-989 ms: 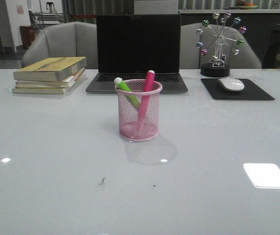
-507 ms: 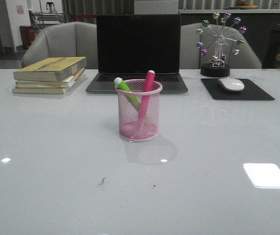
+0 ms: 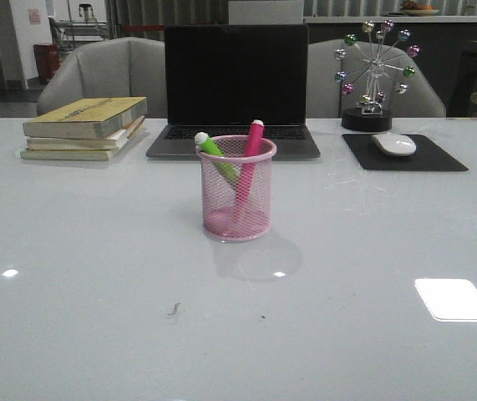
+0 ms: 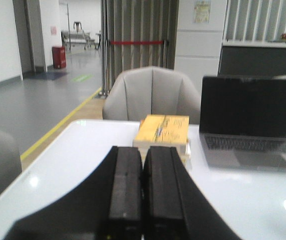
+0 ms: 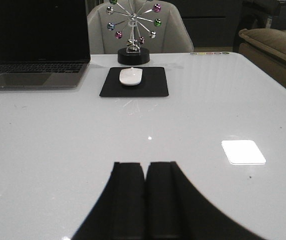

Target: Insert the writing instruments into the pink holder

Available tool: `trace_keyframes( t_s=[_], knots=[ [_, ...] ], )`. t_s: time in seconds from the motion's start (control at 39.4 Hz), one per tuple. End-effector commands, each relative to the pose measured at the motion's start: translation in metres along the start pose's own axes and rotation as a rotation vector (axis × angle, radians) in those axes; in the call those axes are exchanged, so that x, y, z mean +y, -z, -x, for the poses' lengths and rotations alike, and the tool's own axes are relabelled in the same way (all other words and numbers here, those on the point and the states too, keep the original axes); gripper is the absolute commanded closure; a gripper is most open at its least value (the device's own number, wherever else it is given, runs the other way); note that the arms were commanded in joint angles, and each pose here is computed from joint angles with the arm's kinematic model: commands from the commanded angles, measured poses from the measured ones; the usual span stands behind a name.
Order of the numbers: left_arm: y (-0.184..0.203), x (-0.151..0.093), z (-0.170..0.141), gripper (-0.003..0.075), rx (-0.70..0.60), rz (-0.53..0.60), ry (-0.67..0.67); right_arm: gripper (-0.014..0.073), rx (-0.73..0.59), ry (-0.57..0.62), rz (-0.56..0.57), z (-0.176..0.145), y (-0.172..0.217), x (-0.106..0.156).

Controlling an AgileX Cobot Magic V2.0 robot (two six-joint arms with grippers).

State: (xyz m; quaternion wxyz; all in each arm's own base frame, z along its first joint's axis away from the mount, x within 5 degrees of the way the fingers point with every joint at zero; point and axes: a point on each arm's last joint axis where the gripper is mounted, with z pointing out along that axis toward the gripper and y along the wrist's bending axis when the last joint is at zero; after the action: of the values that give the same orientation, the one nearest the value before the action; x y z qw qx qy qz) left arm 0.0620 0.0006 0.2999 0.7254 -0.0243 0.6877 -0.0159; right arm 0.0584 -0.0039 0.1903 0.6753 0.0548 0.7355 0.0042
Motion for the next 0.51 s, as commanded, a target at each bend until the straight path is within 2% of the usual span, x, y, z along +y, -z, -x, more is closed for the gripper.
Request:
trace_keyframes(
  t_s=[0.0, 0.25, 0.48],
  knots=[
    [0.002, 0.001, -0.005, 0.0627, -0.078, 0.002, 0.004, 0.0566, -0.073, 0.021, -0.002, 0.007, -0.001, 0.000],
    [0.013, 0.003, -0.047, 0.0627, -0.121, 0.002, 0.005, 0.0566, -0.073, 0.021, -0.002, 0.007, -0.001, 0.000],
    [0.015, 0.005, -0.068, 0.0627, -0.137, 0.003, 0.012, 0.0566, -0.073, 0.021, -0.002, 0.007, -0.001, 0.000]
  ],
)
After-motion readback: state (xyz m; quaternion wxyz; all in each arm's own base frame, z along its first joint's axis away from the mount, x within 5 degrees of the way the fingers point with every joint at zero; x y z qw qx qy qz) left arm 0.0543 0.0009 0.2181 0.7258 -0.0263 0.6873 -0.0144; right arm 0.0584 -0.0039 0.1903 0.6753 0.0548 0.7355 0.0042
